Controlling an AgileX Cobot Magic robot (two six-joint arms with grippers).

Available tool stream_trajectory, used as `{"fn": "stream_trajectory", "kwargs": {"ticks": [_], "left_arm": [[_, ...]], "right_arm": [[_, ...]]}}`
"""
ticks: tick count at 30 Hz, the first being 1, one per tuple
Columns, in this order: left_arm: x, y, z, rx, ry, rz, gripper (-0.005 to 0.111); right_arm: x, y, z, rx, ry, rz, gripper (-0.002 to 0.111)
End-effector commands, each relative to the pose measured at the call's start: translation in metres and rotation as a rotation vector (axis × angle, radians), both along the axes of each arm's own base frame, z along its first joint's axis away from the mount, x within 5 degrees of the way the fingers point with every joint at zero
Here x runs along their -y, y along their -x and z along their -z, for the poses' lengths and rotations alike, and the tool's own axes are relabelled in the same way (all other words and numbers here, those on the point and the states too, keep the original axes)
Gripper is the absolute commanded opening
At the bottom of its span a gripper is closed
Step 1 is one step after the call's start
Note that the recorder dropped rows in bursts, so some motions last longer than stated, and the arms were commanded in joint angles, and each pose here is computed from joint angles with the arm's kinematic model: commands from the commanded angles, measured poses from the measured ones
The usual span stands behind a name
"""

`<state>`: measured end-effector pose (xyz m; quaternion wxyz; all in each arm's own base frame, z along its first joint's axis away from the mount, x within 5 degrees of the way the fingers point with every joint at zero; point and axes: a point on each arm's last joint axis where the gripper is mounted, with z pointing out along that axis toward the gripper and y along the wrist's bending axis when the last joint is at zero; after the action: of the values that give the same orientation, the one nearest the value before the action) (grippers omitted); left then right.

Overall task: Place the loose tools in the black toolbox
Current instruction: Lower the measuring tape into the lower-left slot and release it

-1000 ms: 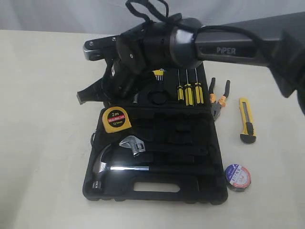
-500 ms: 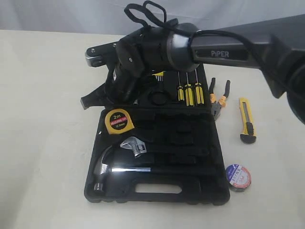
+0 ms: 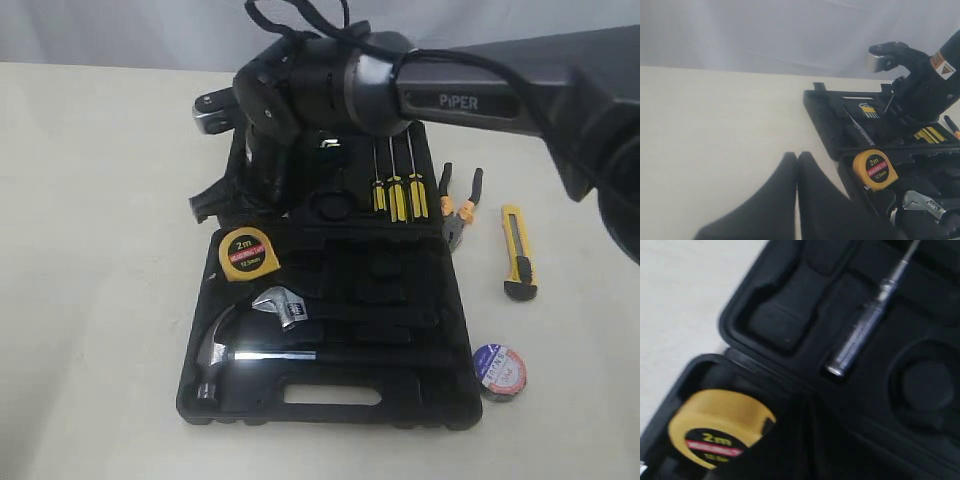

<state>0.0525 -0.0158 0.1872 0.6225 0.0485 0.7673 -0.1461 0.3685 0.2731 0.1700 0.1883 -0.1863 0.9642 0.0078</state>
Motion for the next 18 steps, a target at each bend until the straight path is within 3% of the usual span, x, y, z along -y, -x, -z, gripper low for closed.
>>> {"fn": "stream_trajectory", "kwargs": {"ticks": [1, 18], "left_arm": [[0.000, 0.000, -0.001, -0.004, 0.007, 0.005, 0.000], [0.000, 0.000, -0.001, -0.004, 0.007, 0.005, 0.000]], "right_arm": [[0.012, 0.000, -0.005, -0.034, 0.130, 0.035, 0.000], [0.000, 0.018, 0.001, -0.239, 0.017, -0.054, 0.000]]}}
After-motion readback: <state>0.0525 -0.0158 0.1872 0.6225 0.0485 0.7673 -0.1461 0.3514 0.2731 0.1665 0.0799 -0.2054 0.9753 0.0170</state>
